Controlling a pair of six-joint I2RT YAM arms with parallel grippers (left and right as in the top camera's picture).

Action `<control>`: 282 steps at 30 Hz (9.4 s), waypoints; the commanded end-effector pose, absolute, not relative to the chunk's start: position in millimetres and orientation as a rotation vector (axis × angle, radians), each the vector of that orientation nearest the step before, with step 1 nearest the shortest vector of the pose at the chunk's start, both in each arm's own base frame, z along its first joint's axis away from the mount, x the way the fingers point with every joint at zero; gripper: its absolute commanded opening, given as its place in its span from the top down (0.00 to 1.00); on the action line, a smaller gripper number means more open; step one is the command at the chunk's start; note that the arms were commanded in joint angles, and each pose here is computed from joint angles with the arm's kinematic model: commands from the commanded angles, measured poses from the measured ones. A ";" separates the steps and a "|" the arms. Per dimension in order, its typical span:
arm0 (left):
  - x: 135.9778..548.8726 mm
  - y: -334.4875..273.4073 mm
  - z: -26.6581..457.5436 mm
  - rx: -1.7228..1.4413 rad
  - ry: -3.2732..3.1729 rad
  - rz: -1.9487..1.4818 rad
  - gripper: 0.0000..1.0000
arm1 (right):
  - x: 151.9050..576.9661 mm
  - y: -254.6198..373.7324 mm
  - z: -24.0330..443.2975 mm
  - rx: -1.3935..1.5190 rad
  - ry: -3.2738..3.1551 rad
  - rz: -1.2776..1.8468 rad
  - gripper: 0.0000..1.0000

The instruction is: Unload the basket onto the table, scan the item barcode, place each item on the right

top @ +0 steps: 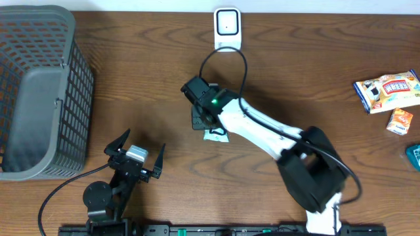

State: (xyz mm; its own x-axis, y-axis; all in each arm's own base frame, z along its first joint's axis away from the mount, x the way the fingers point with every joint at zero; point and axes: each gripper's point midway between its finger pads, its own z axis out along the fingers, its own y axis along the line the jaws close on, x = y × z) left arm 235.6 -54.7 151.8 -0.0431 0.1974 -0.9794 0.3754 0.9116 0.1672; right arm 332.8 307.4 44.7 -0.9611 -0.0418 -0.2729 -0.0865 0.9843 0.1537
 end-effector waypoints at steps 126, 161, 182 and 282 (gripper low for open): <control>233.6 -57.8 135.3 0.469 1.667 -0.173 0.02 | 291.5 177.3 10.5 1.634 2.334 0.491 0.51; 233.6 -57.8 135.3 0.469 1.667 -0.173 0.02 | 310.4 201.7 33.1 1.566 2.287 0.693 0.01; 233.6 -57.8 135.3 0.469 1.667 -0.173 0.02 | 322.5 228.4 0.7 1.264 2.467 0.753 0.99; 233.6 -57.8 135.3 0.469 1.667 -0.173 0.02 | 633.2 249.6 176.4 -0.436 1.556 -0.970 0.99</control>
